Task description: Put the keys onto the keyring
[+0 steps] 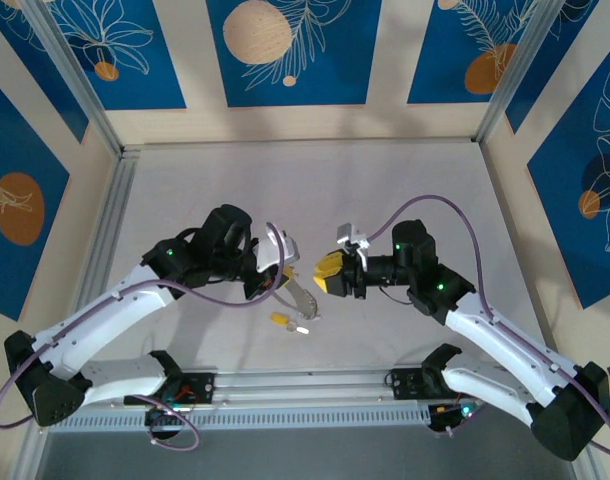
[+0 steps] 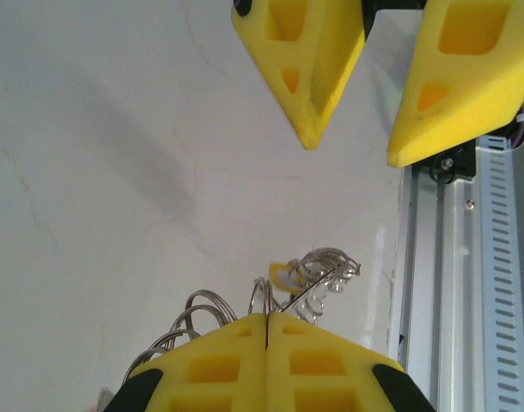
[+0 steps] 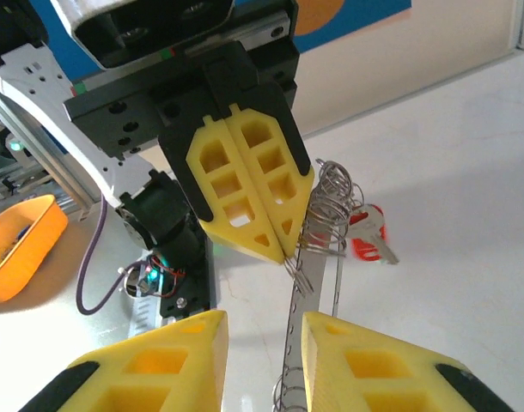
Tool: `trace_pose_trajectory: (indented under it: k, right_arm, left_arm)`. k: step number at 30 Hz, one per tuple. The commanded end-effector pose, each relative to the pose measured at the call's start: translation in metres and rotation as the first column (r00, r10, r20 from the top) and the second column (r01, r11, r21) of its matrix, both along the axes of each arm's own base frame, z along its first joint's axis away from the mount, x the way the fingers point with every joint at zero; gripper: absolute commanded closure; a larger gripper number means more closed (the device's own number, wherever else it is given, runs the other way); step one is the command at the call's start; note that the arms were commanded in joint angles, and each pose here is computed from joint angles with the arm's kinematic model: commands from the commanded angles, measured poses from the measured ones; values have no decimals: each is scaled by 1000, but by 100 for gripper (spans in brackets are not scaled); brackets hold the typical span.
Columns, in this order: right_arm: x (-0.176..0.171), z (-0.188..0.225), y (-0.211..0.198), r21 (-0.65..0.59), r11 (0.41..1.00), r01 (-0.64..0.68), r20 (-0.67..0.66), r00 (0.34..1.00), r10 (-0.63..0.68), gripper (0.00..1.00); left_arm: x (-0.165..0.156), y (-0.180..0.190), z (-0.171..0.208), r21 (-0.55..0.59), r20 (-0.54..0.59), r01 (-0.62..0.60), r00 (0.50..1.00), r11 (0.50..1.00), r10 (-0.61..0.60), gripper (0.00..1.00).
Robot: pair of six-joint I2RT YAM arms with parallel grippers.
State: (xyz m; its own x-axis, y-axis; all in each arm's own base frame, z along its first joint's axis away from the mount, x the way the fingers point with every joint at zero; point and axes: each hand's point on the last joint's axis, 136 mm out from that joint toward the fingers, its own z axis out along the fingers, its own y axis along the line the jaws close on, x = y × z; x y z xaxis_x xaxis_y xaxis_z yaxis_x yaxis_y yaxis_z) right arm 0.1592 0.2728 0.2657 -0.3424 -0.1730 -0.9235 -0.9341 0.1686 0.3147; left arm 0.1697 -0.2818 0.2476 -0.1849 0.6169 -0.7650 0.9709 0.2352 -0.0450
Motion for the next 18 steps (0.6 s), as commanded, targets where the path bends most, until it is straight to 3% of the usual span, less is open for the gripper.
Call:
trace_pose_trajectory:
  k: [1, 10, 18]
  right_arm:
    - [1, -9, 4, -43, 999, 0, 2, 1000, 0, 70]
    - [10, -21, 20, -76, 997, -29, 1, 1000, 30, 62]
    - [6, -16, 32, -59, 994, -96, 48, 994, 98, 63]
  left_arm:
    - [-2, -1, 13, 21, 46, 35, 998, 999, -36, 100]
    - [-6, -1, 14, 40, 36, 60, 997, 997, -61, 100]
    - [-11, -3, 11, 62, 12, 89, 996, 994, -90, 100]
